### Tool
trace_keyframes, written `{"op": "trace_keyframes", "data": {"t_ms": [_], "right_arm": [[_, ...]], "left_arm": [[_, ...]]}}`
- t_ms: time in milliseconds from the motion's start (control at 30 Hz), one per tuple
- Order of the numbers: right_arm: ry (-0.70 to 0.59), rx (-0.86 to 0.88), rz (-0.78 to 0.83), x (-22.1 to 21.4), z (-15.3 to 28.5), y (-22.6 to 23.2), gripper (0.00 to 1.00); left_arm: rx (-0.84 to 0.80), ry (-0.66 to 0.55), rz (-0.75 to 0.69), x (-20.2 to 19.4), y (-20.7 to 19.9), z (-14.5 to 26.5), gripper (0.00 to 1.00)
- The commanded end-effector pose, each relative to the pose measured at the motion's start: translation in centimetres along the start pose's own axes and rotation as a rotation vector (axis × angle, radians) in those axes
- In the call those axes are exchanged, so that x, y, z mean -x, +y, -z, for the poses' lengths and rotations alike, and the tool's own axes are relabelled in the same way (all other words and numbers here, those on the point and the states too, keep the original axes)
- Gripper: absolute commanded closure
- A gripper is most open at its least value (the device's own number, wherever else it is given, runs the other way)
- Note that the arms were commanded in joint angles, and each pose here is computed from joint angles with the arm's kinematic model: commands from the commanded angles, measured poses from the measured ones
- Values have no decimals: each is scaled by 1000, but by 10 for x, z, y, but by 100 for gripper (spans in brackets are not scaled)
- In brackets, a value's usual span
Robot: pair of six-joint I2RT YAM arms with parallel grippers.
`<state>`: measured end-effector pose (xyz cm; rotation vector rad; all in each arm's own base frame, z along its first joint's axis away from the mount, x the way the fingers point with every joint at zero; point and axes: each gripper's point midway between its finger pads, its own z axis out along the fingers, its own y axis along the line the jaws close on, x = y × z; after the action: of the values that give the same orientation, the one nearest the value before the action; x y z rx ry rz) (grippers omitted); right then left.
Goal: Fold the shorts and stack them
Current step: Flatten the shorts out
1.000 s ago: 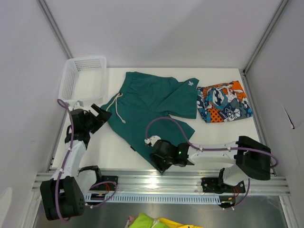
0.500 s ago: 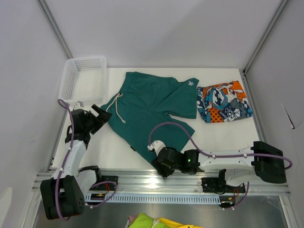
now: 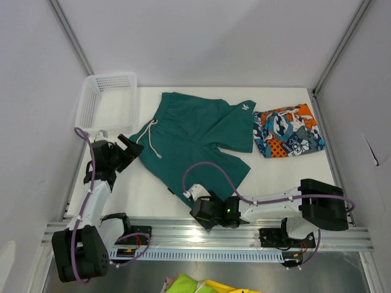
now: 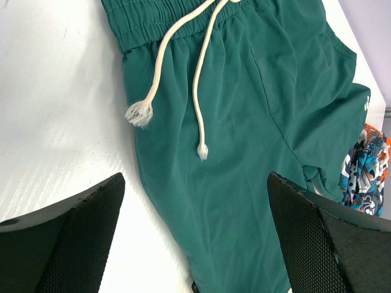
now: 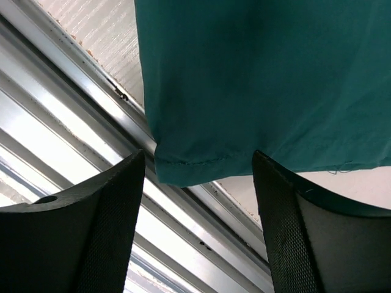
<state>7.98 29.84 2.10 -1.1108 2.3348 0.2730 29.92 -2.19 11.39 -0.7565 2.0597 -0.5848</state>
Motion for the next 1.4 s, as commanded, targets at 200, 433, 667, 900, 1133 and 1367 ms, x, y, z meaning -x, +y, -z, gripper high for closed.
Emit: {"op": "trace_keyframes", "data": {"t_ms": [200, 433, 667, 900, 1133, 1367], "right_arm": [[-13, -80, 14, 9, -10, -3, 35], [17, -132, 54, -3, -12, -6, 77], [-36, -87, 30, 2, 11, -2, 100], [-83, -44, -75, 3, 30, -19, 100], [-147, 23, -194, 3, 48, -35, 100], [-139, 75, -228, -3, 67, -34, 100]], "left_arm": [[-1, -22, -24, 6, 2, -1, 1], [2, -17, -20, 5, 3, -2, 1], [6, 12, -3, -4, 9, -9, 1], [27, 67, 40, -19, 21, -23, 1], [26, 76, 105, -29, 30, -39, 1], [31, 53, 149, -20, 31, -55, 2]]}}
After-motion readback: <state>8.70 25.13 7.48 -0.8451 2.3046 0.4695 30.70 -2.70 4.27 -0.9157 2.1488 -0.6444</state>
